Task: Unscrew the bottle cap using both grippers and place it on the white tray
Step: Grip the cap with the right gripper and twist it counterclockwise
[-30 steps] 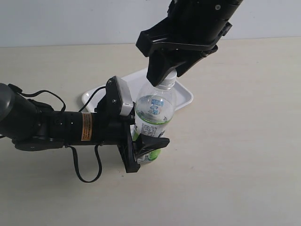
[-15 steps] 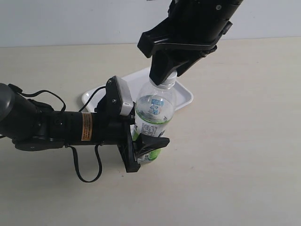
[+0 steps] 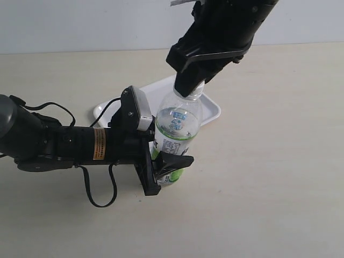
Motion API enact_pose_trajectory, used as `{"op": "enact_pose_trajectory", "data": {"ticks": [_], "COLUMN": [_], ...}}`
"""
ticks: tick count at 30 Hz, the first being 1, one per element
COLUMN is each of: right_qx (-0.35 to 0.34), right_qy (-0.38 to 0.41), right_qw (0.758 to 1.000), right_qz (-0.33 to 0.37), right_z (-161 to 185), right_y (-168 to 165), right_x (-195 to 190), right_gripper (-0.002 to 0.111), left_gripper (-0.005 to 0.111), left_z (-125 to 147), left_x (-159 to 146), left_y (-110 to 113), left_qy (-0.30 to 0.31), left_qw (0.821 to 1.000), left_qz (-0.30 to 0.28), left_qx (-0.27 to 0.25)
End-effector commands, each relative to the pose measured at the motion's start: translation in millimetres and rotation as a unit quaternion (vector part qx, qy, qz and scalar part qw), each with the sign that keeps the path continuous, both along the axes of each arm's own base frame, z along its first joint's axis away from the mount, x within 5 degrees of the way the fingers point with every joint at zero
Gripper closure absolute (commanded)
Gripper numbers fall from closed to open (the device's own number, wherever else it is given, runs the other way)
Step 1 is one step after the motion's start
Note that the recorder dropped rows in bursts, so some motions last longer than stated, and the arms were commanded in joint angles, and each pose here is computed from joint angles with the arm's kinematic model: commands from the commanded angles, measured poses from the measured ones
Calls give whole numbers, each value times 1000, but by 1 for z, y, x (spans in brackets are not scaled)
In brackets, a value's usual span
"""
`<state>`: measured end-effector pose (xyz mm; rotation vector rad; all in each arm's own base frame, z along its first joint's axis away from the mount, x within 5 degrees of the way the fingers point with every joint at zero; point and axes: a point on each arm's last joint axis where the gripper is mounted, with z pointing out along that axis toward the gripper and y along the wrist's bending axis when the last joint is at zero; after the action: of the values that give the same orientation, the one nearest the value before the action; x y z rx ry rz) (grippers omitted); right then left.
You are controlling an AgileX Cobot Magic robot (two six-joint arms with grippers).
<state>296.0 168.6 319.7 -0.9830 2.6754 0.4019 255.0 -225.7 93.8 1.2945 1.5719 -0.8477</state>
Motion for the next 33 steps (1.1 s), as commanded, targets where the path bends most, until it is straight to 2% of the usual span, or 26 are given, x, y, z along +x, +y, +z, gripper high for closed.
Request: {"op": "enact_pose_trajectory", "data": {"ticks": [1, 5, 12, 18, 26, 33], "right_qx": [-17, -20, -32, -48, -38, -41], "right_qy": [-20, -28, -53, -88, -119, -131], "right_qw": [999, 998, 991, 970, 935, 922], "right_qz": [25, 46, 122, 221, 332, 363], "right_z": [1, 1, 1, 1, 2, 2], "right_y": [-2, -2, -2, -2, 2, 3], "right_x": [1, 1, 1, 1, -2, -2], "right_gripper": [108, 108, 108, 108, 108, 108], "left_gripper": [107, 107, 107, 107, 107, 107], "left_z": [8, 8, 8, 8, 8, 8], "left_x": [1, 1, 1, 1, 1, 1], "left_y": [-2, -2, -2, -2, -2, -2], "left_qy": [-7, -2, 2, 3, 3, 3], "left_qw": [1000, 1000, 1000, 1000, 1000, 1000], "left_qz": [-1, 0, 1, 2, 2, 1], "left_qx": [-17, -18, -19, -19, -17, -17]}}
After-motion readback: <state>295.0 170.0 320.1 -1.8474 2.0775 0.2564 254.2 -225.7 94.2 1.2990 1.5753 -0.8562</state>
